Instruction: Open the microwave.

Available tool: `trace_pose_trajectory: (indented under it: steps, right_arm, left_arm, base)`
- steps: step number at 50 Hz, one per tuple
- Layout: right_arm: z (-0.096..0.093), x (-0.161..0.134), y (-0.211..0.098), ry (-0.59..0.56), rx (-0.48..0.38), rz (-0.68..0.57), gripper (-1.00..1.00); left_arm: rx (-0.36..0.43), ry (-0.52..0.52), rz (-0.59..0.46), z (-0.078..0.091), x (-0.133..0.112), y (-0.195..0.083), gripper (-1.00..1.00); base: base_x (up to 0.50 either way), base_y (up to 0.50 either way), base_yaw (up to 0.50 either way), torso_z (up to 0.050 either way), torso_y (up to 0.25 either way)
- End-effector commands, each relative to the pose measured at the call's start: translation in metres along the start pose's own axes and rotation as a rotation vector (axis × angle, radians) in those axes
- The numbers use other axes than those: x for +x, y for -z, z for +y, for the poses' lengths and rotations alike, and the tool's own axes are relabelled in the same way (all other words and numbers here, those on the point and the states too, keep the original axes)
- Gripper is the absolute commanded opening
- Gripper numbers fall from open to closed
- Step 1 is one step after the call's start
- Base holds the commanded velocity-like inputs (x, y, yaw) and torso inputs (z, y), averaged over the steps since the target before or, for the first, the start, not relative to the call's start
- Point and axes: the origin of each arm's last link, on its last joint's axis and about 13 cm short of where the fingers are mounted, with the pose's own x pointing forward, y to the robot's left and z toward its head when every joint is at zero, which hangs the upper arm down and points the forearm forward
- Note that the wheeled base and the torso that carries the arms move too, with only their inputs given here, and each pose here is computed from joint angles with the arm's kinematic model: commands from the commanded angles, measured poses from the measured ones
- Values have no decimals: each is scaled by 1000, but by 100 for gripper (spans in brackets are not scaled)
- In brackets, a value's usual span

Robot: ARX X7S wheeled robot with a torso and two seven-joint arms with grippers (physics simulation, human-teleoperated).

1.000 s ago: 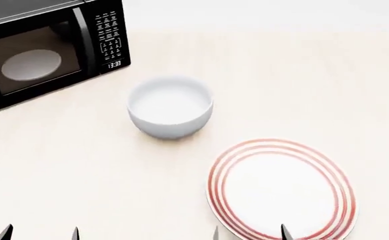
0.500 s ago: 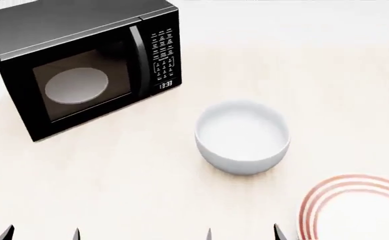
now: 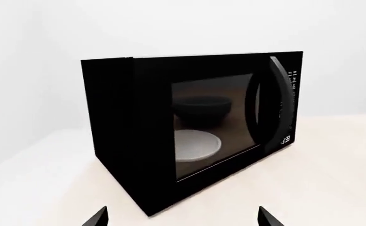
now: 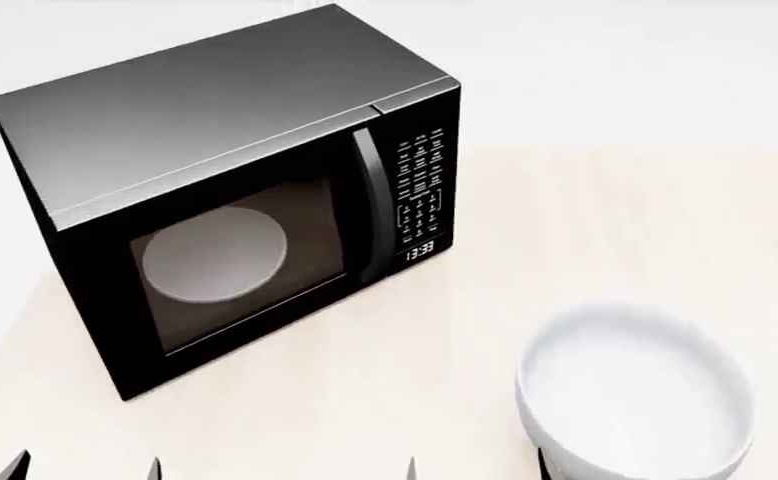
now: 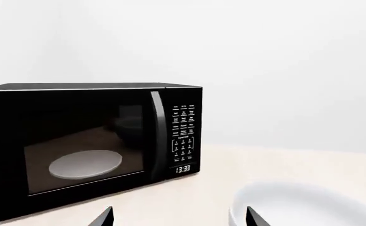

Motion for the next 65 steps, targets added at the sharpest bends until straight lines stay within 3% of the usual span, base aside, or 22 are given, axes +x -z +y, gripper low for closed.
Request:
trace_pose_trajectory:
  steps: [1,11,17,36,51,65]
  right_arm:
    - [0,0,1,-2,3,2,100]
    - [0,1,1,-1,2,3,100]
    - [-3,6,0,8,43,18,100]
    - [-16,67,-26,-73,55,77,100]
    - [-24,107,-35,-94,-39,157,100]
    - [-18,131,-49,-107,-69,169,100]
  left_arm:
    - [6,4,0,0,0,1,100]
    - [5,3,-2,0,0,0,100]
    - [6,3,1,0,0,1,100]
    - [16,14,-1,-2,0,2,100]
    - [6,10,4,-2,1,3,100]
    - [21,19,0,-3,1,4,100]
  base:
    - [500,281,0,0,0]
    - [500,276,0,0,0]
    - [83,46,0,0,0]
    - [0,0,0,0,0]
    - [0,0,0,0,0]
    - [0,0,0,0,-82]
